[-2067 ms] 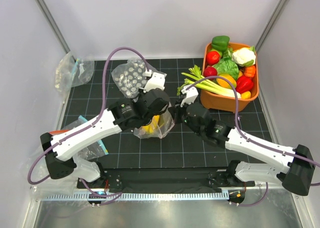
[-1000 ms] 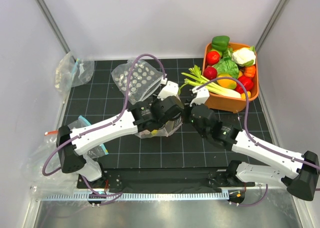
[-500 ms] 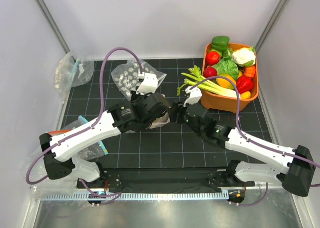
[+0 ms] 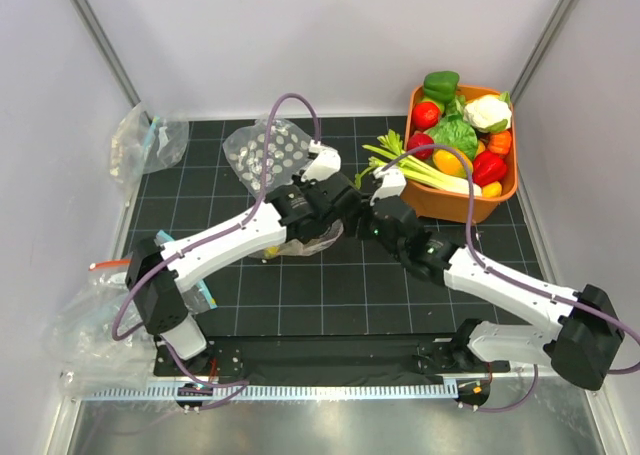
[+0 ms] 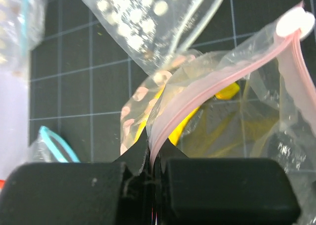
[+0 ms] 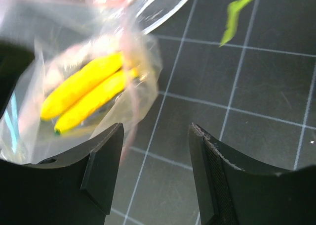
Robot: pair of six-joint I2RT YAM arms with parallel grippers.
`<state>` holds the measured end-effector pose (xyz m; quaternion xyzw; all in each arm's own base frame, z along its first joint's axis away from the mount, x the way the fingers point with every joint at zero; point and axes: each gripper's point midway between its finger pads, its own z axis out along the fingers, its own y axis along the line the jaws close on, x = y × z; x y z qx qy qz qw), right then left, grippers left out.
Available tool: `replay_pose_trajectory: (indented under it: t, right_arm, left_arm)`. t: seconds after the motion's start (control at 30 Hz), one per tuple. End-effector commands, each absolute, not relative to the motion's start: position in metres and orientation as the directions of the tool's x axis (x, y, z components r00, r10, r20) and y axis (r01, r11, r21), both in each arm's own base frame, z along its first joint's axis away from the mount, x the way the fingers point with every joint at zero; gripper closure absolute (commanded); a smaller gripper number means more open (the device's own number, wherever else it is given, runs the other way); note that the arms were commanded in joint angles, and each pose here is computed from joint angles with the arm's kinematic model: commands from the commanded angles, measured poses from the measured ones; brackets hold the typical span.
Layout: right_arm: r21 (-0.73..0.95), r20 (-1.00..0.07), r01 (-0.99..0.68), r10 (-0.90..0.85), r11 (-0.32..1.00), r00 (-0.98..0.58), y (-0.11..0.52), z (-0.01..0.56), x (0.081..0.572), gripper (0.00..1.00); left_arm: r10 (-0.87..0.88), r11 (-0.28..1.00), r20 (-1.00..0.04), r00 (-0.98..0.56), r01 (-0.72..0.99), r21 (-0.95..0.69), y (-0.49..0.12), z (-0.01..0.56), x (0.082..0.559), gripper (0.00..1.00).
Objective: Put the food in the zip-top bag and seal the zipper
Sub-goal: Adjust the zipper food storage bag at the center of the board, then pick up the fake fruit from the bin.
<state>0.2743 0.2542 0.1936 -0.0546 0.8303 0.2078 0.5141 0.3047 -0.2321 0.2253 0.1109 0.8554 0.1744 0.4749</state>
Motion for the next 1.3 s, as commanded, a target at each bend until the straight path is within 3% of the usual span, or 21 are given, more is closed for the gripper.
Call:
replay_pose_trajectory:
  t: [0.0, 0.2, 0.5, 0.6, 0.63, 0.7, 0.83, 1.03, 1.27]
  right_arm:
    - [0.410, -0.855, -0.246, 0.275, 0.878, -0.440, 0.239, 0.215, 0.296, 0.38]
    - [0.446, -0.851, -0.288, 0.302, 0.848, -0.429, 0.234, 0.229, 0.292, 0.32]
    - [0.404, -0.888, -0.178, 0.339, 0.897, -0.310, 0.180, 0.260, 0.296, 0.31]
    - [0.375, -0.906, -0.057, 0.353, 0.925, -0.231, 0.143, 0.274, 0.300, 0.22]
    - [0.369, -0.910, -0.026, 0.355, 0.929, -0.215, 0.135, 0.276, 0.301, 0.12]
    - [0.363, -0.910, 0.121, 0.379, 0.924, -0.168, 0.106, 0.281, 0.306, 0.01]
    - [0.454, -0.865, 0.286, 0.495, 0.844, -0.085, 0.081, 0.288, 0.318, 0.00]
    - [0.562, -0.803, 0.400, 0.594, 0.724, 0.052, 0.047, 0.296, 0.337, 0.00]
    - [0.681, -0.653, 0.438, 0.758, 0.587, -0.001, 0.023, 0.275, 0.379, 0.00]
  left_arm:
    - [0.265, 0.961, -0.805, -0.531, 0.080, 0.263, -0.236, 0.231, 0.307, 1.00]
    - [0.158, 0.984, -0.835, -0.527, 0.151, 0.091, -0.245, 0.234, 0.305, 1.00]
    - [0.064, 0.983, -0.875, -0.480, 0.180, -0.026, -0.251, 0.246, 0.300, 1.00]
    - [0.038, 0.982, -0.887, -0.461, 0.184, -0.054, -0.247, 0.255, 0.296, 1.00]
    - [0.037, 0.982, -0.886, -0.462, 0.183, -0.054, -0.245, 0.253, 0.295, 1.00]
    - [0.014, 0.980, -0.894, -0.447, 0.184, -0.077, -0.244, 0.259, 0.293, 1.00]
    - [0.001, 0.976, -0.895, -0.446, 0.193, -0.096, -0.245, 0.260, 0.291, 1.00]
    - [-0.003, 0.975, -0.896, -0.444, 0.197, -0.102, -0.242, 0.261, 0.288, 1.00]
    - [-0.011, 0.971, -0.894, -0.448, 0.208, -0.116, -0.244, 0.262, 0.287, 1.00]
